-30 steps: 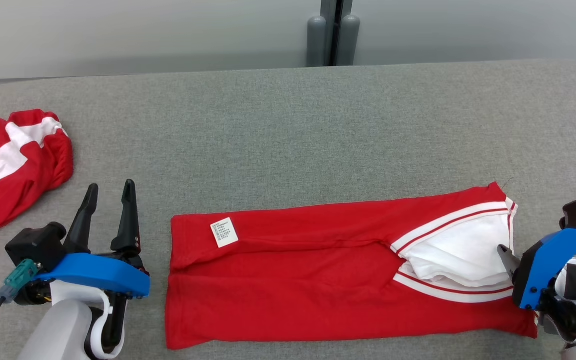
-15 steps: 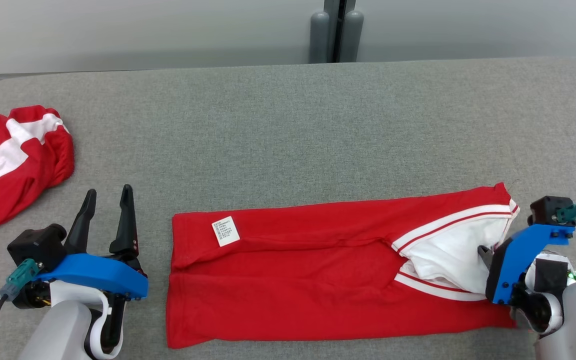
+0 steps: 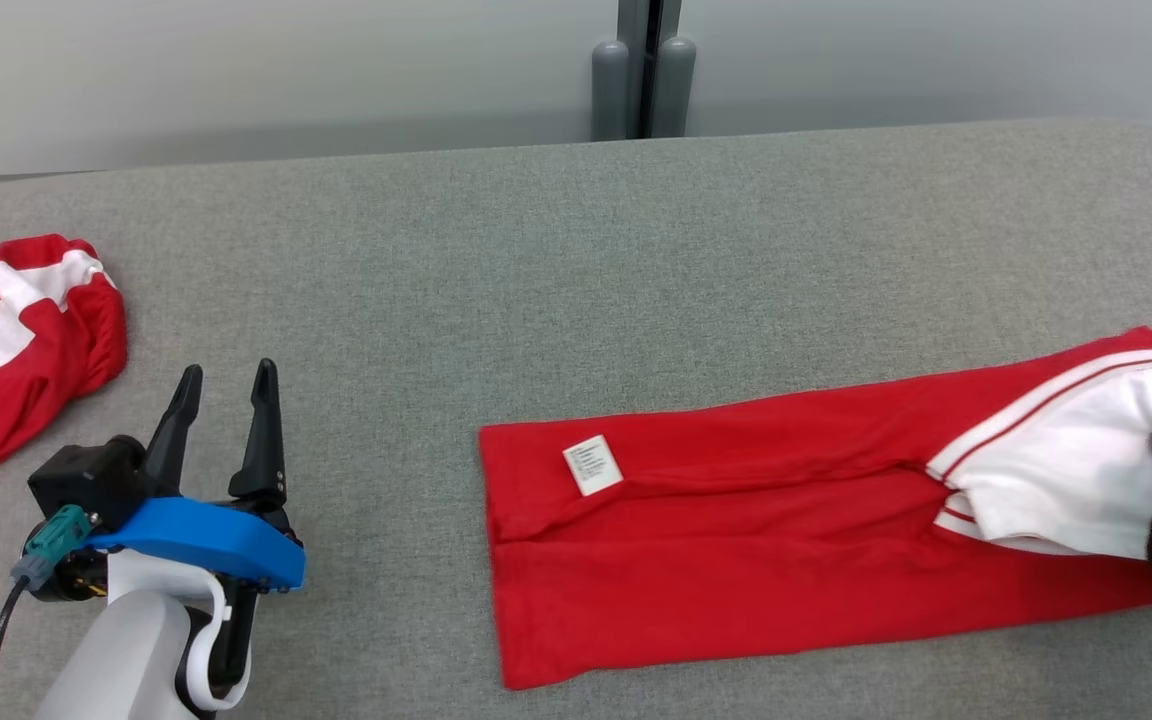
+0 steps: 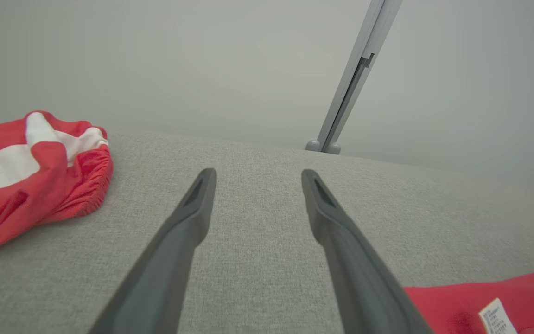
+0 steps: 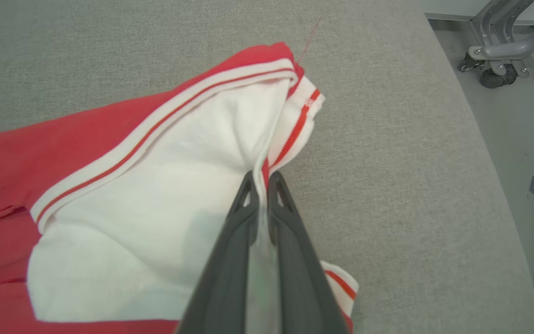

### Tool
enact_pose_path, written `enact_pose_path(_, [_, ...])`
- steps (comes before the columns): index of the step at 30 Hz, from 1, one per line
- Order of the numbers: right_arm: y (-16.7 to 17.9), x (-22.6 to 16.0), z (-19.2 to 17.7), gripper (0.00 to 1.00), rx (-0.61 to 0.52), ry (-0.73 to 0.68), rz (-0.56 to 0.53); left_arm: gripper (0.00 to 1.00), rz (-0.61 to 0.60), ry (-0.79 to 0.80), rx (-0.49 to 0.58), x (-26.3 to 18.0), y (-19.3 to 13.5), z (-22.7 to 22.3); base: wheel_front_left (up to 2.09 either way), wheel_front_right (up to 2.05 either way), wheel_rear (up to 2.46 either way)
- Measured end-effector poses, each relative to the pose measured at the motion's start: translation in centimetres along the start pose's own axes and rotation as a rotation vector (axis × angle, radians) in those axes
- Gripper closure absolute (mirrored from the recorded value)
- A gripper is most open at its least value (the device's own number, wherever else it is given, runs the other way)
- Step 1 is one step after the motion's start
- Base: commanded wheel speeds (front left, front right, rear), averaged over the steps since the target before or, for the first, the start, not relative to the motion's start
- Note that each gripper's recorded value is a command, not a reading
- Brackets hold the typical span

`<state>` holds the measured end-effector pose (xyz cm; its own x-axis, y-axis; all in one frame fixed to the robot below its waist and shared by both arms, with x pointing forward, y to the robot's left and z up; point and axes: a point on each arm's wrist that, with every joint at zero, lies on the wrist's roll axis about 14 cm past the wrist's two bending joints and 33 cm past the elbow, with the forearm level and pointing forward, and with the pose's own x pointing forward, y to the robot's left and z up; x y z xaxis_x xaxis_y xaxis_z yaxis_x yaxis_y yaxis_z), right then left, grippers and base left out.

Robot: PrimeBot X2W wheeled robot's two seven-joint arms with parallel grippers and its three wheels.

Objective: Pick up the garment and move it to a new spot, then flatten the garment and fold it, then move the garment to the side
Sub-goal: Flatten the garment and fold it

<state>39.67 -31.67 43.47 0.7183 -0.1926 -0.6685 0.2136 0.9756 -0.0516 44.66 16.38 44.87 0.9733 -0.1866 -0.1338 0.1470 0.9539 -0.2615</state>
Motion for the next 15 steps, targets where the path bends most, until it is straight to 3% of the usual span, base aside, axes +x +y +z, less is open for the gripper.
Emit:
enact_pose_path(4, [-3.7,-1.2,1.2,1.00,-0.026,-0.022,-0.101,0.00,-0.006,-0.004,0.002,0.1,-0.5,0.4,0.00,0.00,0.00])
enact_pose_path(8, [-4.2,-2.1,2.0,1.00,-0.009,-0.041,-0.120,0.00,-0.022,-0.010,0.005,-0.1,-1.1,0.8,0.00,0.00,0.00])
enact_pose_path(11, [-2.7,-2.4,1.3,1.00,-0.015,-0.017,-0.089,0.00,-0.025,-0.012,0.005,-0.4,-1.3,1.0,0.00,0.00,0.00])
enact_pose_path(15, [2.1,-2.6,-0.2,1.00,-0.054,0.028,0.028,0.00,-0.023,-0.011,0.010,-0.9,-1.2,1.0,0.00,0.00,0.00])
